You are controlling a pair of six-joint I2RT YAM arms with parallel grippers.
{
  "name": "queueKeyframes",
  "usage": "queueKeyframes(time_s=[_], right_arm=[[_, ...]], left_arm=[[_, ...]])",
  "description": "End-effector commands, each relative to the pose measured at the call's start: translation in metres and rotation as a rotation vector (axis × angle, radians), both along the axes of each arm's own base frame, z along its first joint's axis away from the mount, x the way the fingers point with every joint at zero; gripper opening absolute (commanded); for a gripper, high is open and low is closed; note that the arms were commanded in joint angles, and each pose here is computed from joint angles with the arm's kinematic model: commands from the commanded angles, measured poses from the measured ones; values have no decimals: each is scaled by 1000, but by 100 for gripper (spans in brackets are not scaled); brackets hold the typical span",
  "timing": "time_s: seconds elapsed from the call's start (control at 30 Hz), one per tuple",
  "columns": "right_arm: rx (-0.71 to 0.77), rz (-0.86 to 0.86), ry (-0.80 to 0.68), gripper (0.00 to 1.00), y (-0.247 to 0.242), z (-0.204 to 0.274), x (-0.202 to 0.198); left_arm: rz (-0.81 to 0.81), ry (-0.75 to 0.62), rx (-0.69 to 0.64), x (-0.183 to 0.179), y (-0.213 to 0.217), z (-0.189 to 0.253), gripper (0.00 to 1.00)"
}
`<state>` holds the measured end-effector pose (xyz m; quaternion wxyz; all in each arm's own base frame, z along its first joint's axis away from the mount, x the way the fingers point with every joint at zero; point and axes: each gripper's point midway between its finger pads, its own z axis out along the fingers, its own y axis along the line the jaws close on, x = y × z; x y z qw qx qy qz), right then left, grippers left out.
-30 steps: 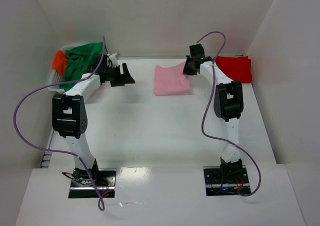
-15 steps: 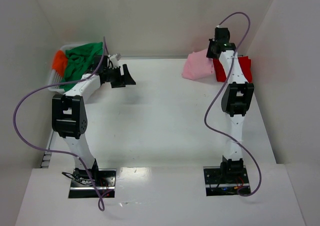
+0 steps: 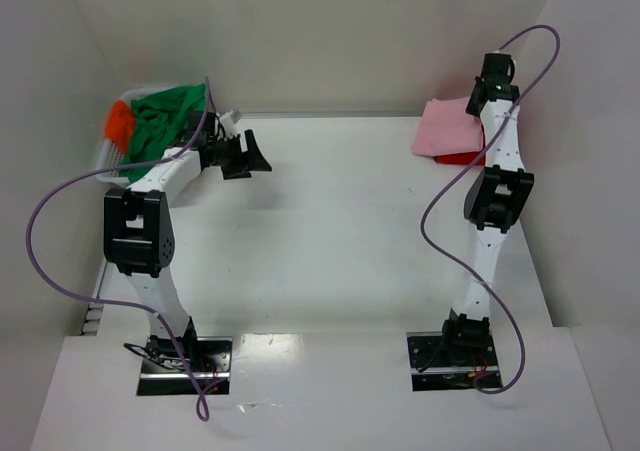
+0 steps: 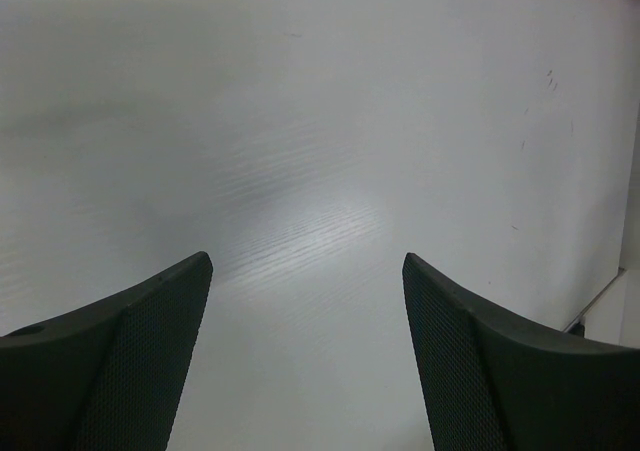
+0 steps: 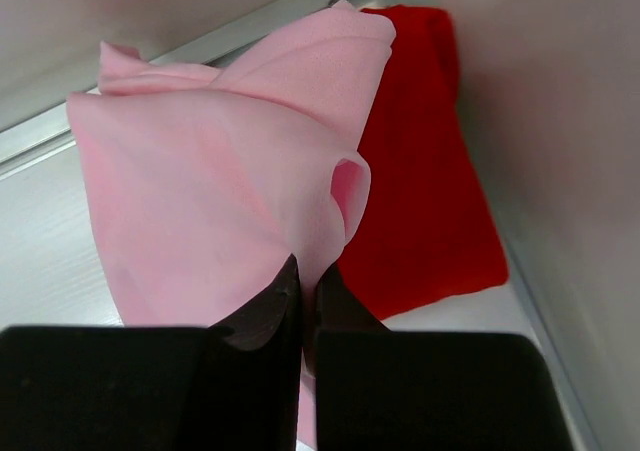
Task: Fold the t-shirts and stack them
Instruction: Put the neatly folded tshirt into the corner of the board with the right arm
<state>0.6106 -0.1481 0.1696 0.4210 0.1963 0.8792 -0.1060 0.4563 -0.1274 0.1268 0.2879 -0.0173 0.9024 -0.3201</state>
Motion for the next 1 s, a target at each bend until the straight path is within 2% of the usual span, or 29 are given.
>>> queueKeyframes(time_s=[0.0,0.3,0.67,0.77,0.8,0.87,0.93,0.97], right_arm=[[-67,-48,-70,0,-25,38,0],[-97,-129,-112,0,-65,50,-4],[-108,-169,-52,2,-88,15,-7],[-97,-160,-34,12,-87,2,-5],[-88,-150,-27,19,-85,-4,-4],[-83,-156,-40,41,-86,-5,0],[-70,-155,-50,69,-84,-2,0],[-64,-160,-57,74,-83,4,-2]], left_arm=[[6,-3,-35,-4,-2,16,84],[24,37,-37,-8,-1,17,83],[42,57,-39,-1,-1,16,83],[42,67,-38,-1,-1,12,83],[36,67,-45,-2,-2,12,83],[36,76,-45,-4,-2,11,83],[36,76,-45,-1,-2,11,83],[36,76,-45,-1,-2,11,83]])
